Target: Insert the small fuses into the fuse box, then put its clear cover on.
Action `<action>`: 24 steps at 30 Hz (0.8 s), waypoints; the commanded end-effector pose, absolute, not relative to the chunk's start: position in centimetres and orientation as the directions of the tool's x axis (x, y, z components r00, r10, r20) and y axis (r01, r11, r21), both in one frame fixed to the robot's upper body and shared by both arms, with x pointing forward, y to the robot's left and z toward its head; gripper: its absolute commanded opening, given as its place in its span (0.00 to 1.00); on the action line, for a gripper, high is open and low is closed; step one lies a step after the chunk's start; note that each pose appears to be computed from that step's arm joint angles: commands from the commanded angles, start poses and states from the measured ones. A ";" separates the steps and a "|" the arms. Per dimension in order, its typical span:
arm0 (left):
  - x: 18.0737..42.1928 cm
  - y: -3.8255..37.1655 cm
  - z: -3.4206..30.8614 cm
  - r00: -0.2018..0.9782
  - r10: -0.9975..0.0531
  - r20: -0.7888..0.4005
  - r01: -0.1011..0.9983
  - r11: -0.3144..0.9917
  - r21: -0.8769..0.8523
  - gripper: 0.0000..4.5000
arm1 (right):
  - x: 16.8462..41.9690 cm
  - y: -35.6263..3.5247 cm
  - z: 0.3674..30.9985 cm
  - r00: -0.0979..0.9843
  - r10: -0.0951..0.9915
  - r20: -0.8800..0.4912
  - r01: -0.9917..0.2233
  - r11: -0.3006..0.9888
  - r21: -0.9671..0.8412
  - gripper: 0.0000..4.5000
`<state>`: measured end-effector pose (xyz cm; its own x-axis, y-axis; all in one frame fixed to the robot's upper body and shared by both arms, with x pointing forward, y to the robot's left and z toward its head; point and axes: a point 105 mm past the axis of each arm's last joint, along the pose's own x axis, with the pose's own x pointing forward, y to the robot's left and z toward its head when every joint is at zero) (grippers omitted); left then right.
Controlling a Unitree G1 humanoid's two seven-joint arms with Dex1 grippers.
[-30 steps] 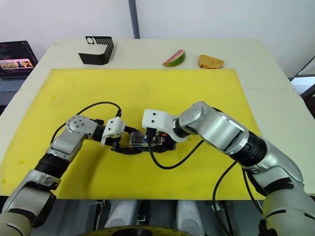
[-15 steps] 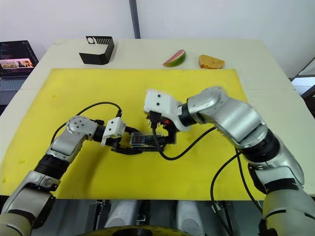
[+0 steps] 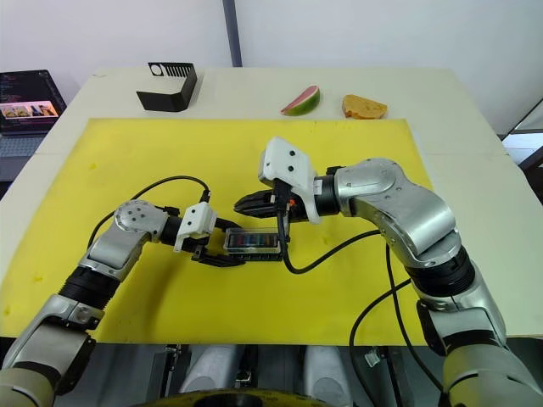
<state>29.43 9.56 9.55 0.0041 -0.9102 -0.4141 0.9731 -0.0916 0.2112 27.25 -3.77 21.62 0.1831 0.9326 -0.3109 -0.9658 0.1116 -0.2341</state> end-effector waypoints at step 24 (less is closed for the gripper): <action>28.9 9.7 8.9 0.006 -0.893 -0.449 0.976 -0.093 0.198 0.60 | 27.9 -7.3 10.4 0.177 0.801 -0.572 -0.984 0.156 -0.087 0.01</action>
<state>29.37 9.45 9.17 0.0188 -0.9028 -0.4296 0.9753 -0.0781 0.2067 27.33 -5.39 13.45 0.1547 0.8665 -0.4747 -0.9797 0.0727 -0.1866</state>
